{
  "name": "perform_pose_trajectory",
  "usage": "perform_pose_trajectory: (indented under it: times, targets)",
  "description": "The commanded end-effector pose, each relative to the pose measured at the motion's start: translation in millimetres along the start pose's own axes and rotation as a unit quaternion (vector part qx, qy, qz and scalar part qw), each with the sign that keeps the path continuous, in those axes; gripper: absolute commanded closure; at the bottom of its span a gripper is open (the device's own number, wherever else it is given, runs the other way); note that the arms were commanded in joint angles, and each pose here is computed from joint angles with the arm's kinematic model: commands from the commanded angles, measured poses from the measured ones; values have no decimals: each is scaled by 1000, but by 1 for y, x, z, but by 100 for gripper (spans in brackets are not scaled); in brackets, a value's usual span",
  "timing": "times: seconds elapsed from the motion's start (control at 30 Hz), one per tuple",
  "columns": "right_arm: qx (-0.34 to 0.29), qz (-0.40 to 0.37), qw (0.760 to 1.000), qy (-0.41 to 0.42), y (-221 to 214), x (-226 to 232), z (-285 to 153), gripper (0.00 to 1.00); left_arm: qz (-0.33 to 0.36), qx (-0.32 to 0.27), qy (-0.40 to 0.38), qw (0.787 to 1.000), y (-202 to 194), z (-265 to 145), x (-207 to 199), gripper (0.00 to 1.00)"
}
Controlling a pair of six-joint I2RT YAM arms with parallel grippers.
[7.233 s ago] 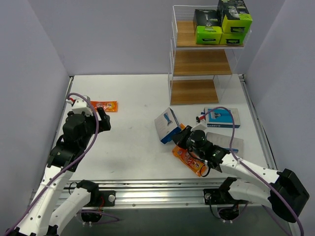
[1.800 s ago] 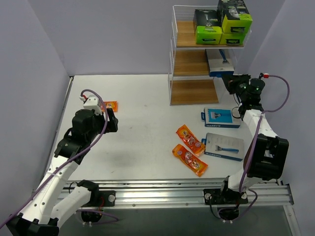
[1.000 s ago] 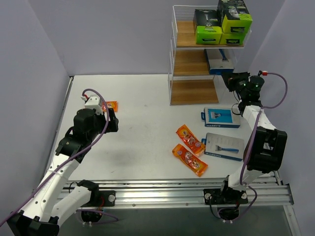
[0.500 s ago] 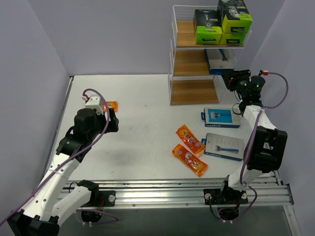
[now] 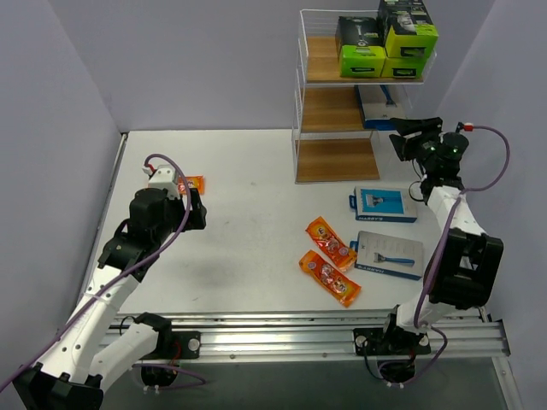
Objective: Place and organize the shaving razors onto the shelf
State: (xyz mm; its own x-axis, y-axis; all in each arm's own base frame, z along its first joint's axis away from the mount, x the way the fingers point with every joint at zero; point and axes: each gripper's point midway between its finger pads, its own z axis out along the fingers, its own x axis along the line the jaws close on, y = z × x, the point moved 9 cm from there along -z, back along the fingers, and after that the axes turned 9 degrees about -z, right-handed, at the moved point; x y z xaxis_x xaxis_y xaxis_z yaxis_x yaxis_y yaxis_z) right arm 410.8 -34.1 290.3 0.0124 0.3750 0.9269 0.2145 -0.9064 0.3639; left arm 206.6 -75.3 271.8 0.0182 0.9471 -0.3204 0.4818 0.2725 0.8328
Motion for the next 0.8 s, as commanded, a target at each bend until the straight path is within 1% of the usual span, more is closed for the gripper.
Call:
perform_pose_trajectory:
  times: [0.0, 0.13, 0.17, 0.2, 0.27, 0.3, 0.33, 0.37, 0.43, 0.5, 0.53, 0.63, 0.7, 0.77]
  targets:
    - [-6, -41, 998, 39, 3, 30, -30, 46, 1, -21, -18, 1000, 10, -1, -5, 4]
    - [-3, -59, 998, 4, -9, 14, -53, 44, 2, -23, -18, 1000, 11, -2, -5, 4]
    - [-7, -69, 998, 5, -12, 17, -62, 44, 1, -24, -19, 1000, 11, -3, -5, 4]
    - [4, -74, 997, -21, -21, 3, -68, 44, 1, -24, -20, 1000, 11, -3, -5, 4]
    - [1, -91, 995, -38, -28, -2, -82, 44, 1, -24, -21, 999, 11, -3, -5, 4]
    - [14, -86, 994, -66, -39, -19, -89, 46, 1, -26, -21, 999, 11, -4, -5, 4]
    - [18, -102, 992, -77, -43, -26, -94, 49, 1, -25, -23, 999, 11, -4, -5, 4]
    - [21, -107, 990, -86, -49, -29, -103, 51, 0, -28, -24, 999, 12, -5, -5, 4]
    - [31, -122, 985, -119, -62, -51, -114, 52, 0, -27, -27, 999, 12, -6, -6, 4]
    - [38, -128, 981, -142, -71, -63, -124, 52, 0, -30, -30, 999, 13, -7, -6, 4]
    - [43, -138, 976, -161, -76, -76, -129, 50, -1, -28, -30, 999, 12, -7, -6, 4]
    - [54, -152, 968, -191, -85, -95, -136, 48, -2, -27, -39, 999, 12, -7, -8, 4]
    - [73, -171, 961, -206, -91, -108, -137, 52, -2, -28, -43, 999, 12, -9, -8, 4]
    - [88, -193, 953, -218, -94, -115, -135, 66, -2, -30, -43, 999, 13, -10, -8, 4]
